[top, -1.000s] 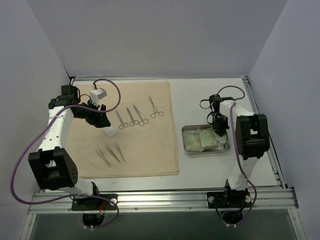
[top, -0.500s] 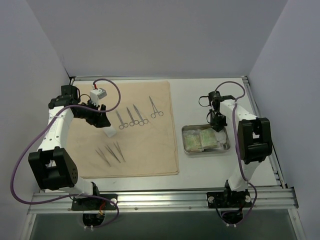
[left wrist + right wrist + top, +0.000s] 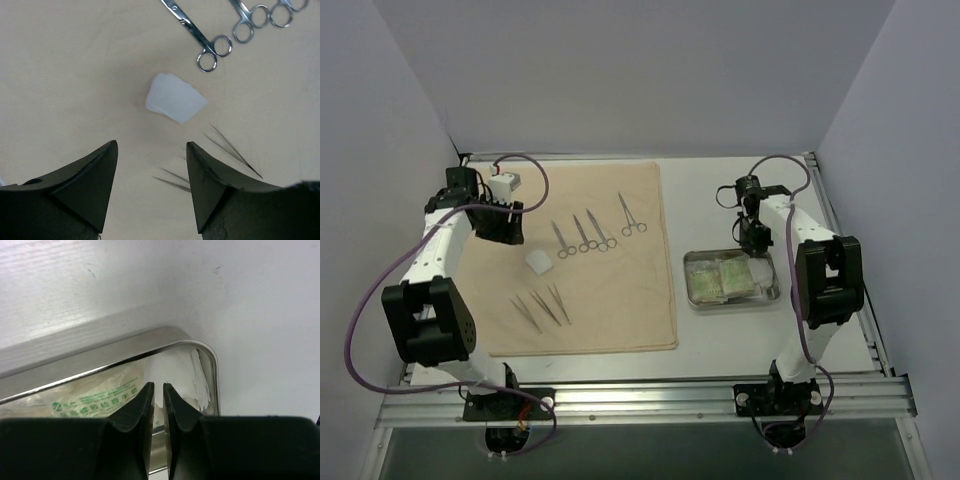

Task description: Prepare the surgical pack

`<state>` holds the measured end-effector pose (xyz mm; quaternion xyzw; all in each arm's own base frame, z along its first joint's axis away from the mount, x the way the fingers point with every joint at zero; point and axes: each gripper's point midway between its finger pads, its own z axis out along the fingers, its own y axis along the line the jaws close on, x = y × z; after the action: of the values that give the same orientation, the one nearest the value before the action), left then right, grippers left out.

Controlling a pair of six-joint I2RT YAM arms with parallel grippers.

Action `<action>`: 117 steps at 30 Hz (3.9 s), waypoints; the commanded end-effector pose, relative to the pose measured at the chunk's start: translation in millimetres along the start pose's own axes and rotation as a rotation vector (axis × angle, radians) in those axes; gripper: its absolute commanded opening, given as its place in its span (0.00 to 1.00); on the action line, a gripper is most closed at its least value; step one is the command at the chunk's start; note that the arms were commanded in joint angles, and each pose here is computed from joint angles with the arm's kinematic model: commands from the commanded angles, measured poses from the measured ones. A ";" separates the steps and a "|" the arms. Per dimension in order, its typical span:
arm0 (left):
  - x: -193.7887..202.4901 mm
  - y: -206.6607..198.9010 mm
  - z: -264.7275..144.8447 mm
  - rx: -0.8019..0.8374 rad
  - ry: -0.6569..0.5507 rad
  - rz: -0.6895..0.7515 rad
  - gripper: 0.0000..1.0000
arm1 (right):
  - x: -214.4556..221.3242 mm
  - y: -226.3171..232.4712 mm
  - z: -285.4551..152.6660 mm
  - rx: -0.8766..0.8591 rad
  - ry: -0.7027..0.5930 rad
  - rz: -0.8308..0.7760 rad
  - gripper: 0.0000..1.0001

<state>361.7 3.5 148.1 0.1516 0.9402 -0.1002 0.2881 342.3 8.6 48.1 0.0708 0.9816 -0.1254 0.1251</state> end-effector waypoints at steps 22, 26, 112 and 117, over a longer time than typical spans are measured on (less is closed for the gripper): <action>23.0 10.1 119.2 0.050 0.175 -0.083 0.50 | 2.2 -16.9 -47.5 0.040 -0.074 -0.037 0.13; 30.5 5.4 117.9 0.067 0.186 -0.080 0.48 | 0.5 -18.0 -48.8 0.046 -0.077 -0.038 0.13; -45.8 -208.8 -70.2 0.568 -0.150 0.431 0.99 | 43.3 310.8 -273.6 -1.265 -0.616 -0.461 0.00; -62.3 -182.0 -69.9 0.427 -0.151 0.356 0.94 | 10.7 247.4 -229.7 -1.056 -0.521 -0.339 0.00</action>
<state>285.6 -174.2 235.4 0.3991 0.8204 -0.2952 0.2838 305.2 354.2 183.7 -0.2360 0.8190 0.3885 0.3502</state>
